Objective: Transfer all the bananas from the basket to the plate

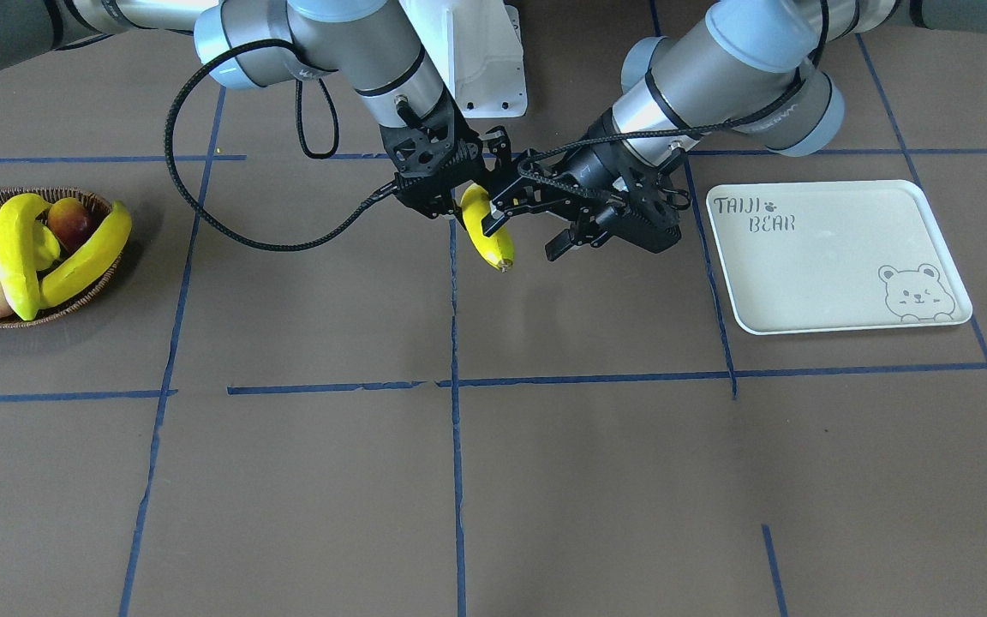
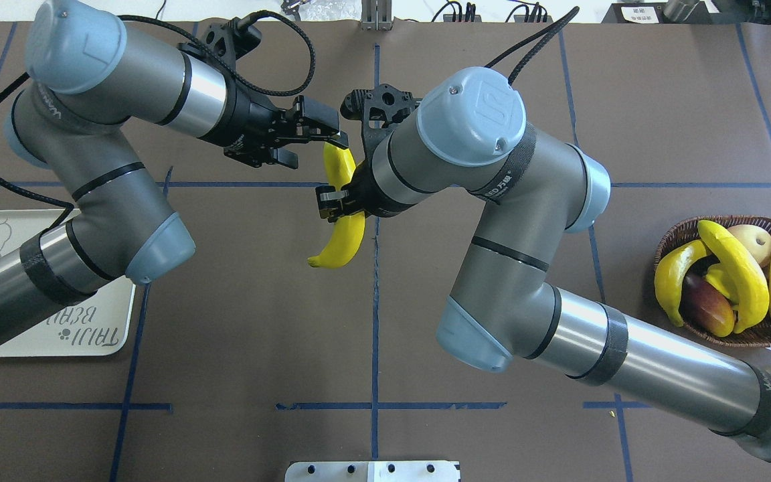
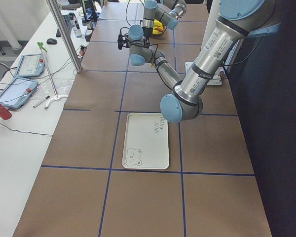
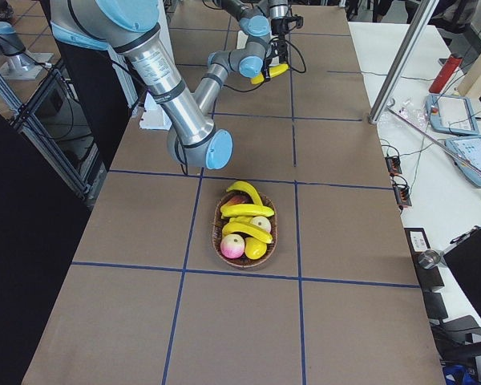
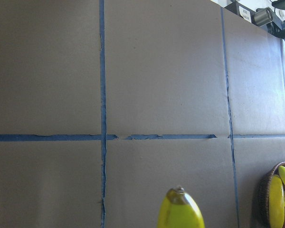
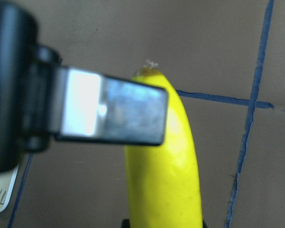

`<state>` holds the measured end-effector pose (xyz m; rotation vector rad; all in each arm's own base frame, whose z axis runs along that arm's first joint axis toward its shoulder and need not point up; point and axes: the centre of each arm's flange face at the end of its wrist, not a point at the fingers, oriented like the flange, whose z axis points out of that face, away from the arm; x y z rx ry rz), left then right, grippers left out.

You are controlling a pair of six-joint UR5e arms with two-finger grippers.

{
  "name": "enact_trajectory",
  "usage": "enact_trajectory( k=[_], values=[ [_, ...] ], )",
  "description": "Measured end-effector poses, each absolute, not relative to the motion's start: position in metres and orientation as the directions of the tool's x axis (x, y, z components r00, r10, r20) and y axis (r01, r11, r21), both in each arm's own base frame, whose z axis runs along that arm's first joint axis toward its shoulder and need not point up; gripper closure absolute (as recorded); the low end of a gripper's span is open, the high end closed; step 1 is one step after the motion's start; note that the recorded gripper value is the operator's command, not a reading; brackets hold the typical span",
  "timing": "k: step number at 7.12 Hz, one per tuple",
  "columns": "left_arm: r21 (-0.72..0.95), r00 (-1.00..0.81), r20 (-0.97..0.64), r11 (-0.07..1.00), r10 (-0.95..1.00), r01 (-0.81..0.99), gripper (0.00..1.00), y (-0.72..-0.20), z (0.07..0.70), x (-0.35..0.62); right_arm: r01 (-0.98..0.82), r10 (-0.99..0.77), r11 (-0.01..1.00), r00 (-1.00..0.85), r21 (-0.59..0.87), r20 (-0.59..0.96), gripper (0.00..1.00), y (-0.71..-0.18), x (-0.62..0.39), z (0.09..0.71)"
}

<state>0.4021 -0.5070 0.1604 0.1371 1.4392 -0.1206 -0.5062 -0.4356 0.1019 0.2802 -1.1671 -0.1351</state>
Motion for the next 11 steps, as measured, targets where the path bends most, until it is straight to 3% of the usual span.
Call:
enact_trajectory(
  k=[6, 11],
  values=[
    [-0.067, 0.11, -0.99, 0.983, -0.087, 0.171, 0.28, -0.496, 0.154, 0.425, -0.046, -0.247, 0.958, 0.376, 0.284, 0.893, 0.95, -0.433, -0.505, 0.092],
    [-0.085, 0.112, -0.988, 0.981, -0.105, 0.172, 0.29, -0.494, 0.159, 0.425, -0.06, -0.244, 0.956, 0.383, 0.288, 0.891, 0.95, -0.434, -0.505, 0.093]
  ],
)
